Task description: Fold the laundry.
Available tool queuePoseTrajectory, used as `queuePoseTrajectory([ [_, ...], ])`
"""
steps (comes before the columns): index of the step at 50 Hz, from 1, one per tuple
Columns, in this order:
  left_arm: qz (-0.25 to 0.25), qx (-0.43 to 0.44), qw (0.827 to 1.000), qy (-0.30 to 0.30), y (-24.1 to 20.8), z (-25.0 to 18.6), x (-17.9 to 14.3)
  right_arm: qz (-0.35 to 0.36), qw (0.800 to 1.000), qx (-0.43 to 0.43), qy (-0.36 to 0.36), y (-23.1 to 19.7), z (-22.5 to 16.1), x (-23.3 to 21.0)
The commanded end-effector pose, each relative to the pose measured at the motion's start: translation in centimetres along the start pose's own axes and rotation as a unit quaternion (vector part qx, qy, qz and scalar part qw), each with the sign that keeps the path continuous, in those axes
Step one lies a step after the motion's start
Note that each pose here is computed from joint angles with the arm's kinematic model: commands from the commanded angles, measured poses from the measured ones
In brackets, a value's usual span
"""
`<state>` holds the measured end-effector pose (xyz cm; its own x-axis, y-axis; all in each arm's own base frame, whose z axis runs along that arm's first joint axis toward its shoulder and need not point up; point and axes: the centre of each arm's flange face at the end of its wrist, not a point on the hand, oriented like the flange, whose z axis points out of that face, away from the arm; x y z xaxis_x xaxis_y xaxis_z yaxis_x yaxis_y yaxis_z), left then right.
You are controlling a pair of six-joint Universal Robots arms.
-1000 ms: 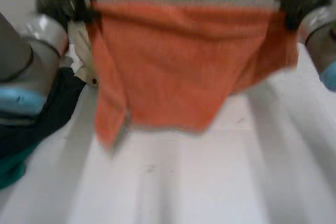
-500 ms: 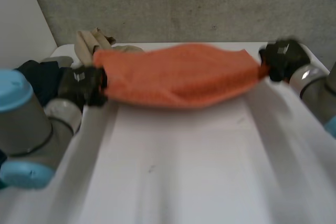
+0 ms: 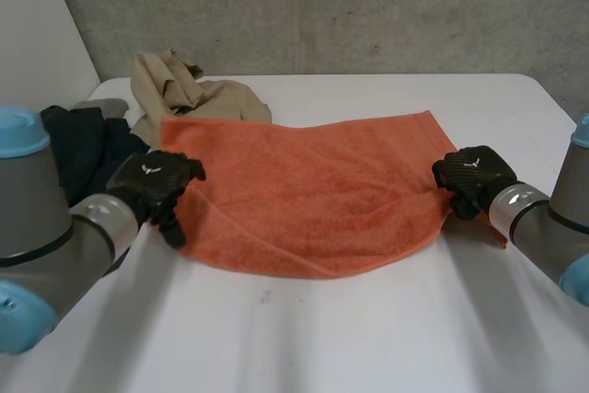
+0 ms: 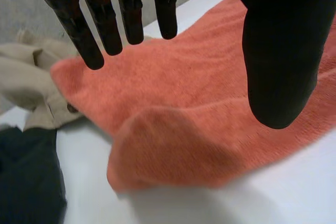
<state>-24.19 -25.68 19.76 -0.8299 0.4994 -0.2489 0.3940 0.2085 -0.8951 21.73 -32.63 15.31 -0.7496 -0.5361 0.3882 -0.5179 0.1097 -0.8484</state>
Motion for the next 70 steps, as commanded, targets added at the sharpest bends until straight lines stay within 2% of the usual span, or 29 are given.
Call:
queuePoseTrajectory([
  [1, 0.065, 0.007, 0.998, 0.002, 0.2, 4.4, 0.4, 0.000, 1.000, -0.003, 0.001, 0.4, 0.1, 0.0],
  [9, 0.112, -0.027, 0.993, -0.004, 0.6, 7.9, 0.1, 0.002, 1.000, -0.008, -0.004, 0.8, 0.1, -0.3],
  [29, 0.146, -0.077, 0.986, -0.005, 3.4, 11.7, -0.3, -0.005, 1.000, -0.009, -0.001, 1.2, 0.4, -0.2],
  [32, 0.149, -0.074, 0.986, -0.009, 2.9, 11.4, -0.4, -0.005, 1.000, -0.008, 0.003, 1.1, 0.4, 0.0],
  [36, 0.137, -0.040, 0.989, -0.049, 0.1, 9.8, -1.4, -0.007, 1.000, -0.005, 0.006, 0.8, 0.3, 0.3],
  [41, 0.090, 0.036, 0.992, -0.083, -4.1, 5.8, -2.4, -0.011, 1.000, -0.004, 0.011, 0.2, 0.1, 0.9],
  [46, 0.088, 0.039, 0.994, -0.054, -4.7, 1.6, -2.1, -0.041, 0.998, -0.041, -0.009, -0.8, -1.8, 1.3],
  [54, 0.141, -0.028, 0.990, -0.002, -1.8, -3.3, -2.2, -0.117, 0.986, -0.113, -0.040, -1.6, -5.5, 2.6],
  [56, 0.148, -0.046, 0.988, 0.018, -0.8, -3.9, -2.0, -0.126, 0.978, -0.156, -0.060, -1.0, -6.7, 2.5],
  [60, 0.137, -0.062, 0.988, 0.039, 0.4, -4.1, -2.2, -0.144, 0.961, -0.224, -0.079, -0.1, -8.3, 2.7],
  [63, 0.120, -0.064, 0.989, 0.054, 0.8, -3.9, -2.2, -0.151, 0.955, -0.245, -0.078, 0.4, -8.5, 2.7],
  [70, 0.095, -0.076, 0.988, 0.096, 2.0, -2.0, -0.7, -0.160, 0.956, -0.230, -0.083, 1.1, -6.7, 1.8],
])
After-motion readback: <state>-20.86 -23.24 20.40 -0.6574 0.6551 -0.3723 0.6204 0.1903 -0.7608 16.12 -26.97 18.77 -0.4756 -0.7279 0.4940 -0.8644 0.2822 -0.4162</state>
